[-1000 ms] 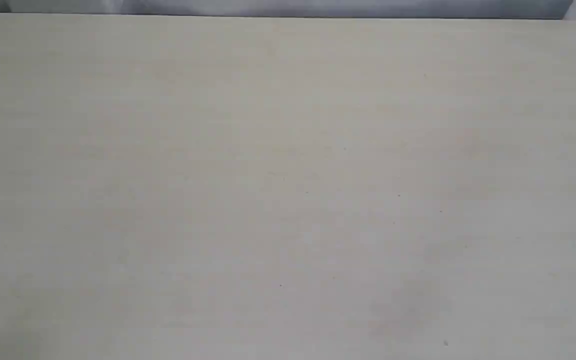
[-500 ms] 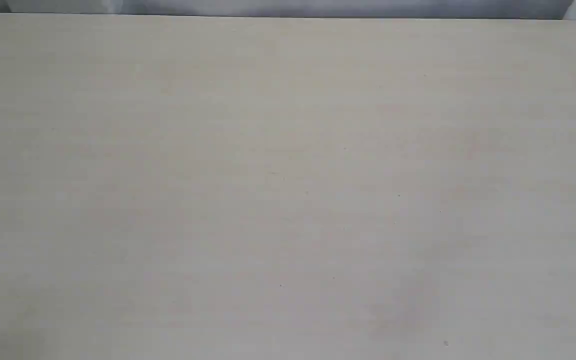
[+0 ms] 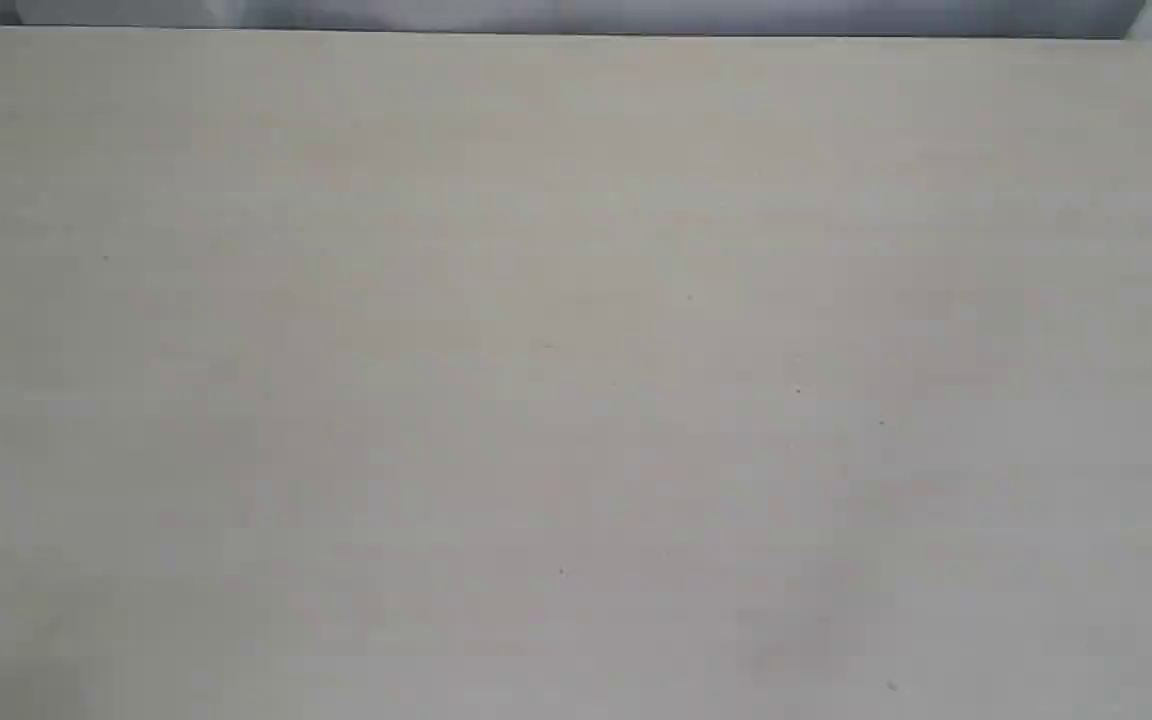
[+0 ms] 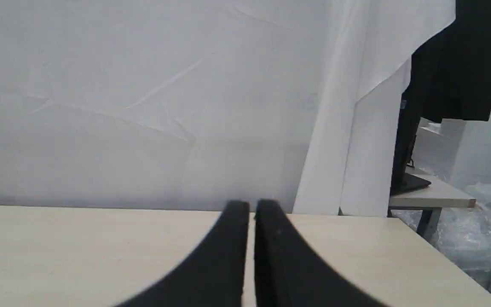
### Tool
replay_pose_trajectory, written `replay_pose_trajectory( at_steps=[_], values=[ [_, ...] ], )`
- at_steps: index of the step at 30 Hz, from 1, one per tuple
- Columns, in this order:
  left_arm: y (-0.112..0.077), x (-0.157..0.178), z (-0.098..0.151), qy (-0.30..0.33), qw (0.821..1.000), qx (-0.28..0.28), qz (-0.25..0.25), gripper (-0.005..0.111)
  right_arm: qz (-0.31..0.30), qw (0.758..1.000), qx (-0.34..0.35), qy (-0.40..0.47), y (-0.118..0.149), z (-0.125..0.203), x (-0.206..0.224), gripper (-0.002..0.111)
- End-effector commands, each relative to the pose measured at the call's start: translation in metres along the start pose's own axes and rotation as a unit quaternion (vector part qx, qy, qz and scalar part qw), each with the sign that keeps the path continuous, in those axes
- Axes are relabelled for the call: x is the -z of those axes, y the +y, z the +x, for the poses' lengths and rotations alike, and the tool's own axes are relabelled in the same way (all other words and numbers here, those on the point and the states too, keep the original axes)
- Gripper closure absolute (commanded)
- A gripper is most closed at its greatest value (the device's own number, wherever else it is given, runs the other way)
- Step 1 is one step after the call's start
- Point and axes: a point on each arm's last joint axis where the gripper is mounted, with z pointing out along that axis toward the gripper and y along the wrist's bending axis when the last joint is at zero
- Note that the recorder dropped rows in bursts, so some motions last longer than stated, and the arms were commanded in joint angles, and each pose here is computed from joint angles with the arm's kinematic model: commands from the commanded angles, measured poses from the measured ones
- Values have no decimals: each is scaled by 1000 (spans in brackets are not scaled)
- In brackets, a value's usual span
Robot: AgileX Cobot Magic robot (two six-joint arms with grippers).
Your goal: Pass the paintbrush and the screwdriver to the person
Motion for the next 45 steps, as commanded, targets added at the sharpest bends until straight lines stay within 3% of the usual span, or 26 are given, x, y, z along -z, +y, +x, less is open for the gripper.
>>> replay_pose_trajectory(
  at_steps=[1, 16, 35, 45],
  values=[
    [0, 0, 0, -4, 1000, -1, 4, 107, 3, 1000, -2, 4, 0, 1, 0, 104],
    [-1, 0, 0, -3, 1000, 2, 5, 107, 3, 1000, -8, 8, 0, 2, 0, 104],
    [-1, 0, 0, -3, 1000, 2, 5, 107, 1, 984, -6, 177, 0, 32, 6, 104],
    [-1, 0, 0, -3, 1000, 1, 4, 107, 0, 984, -12, 176, 1, 32, 7, 104]
  ],
)
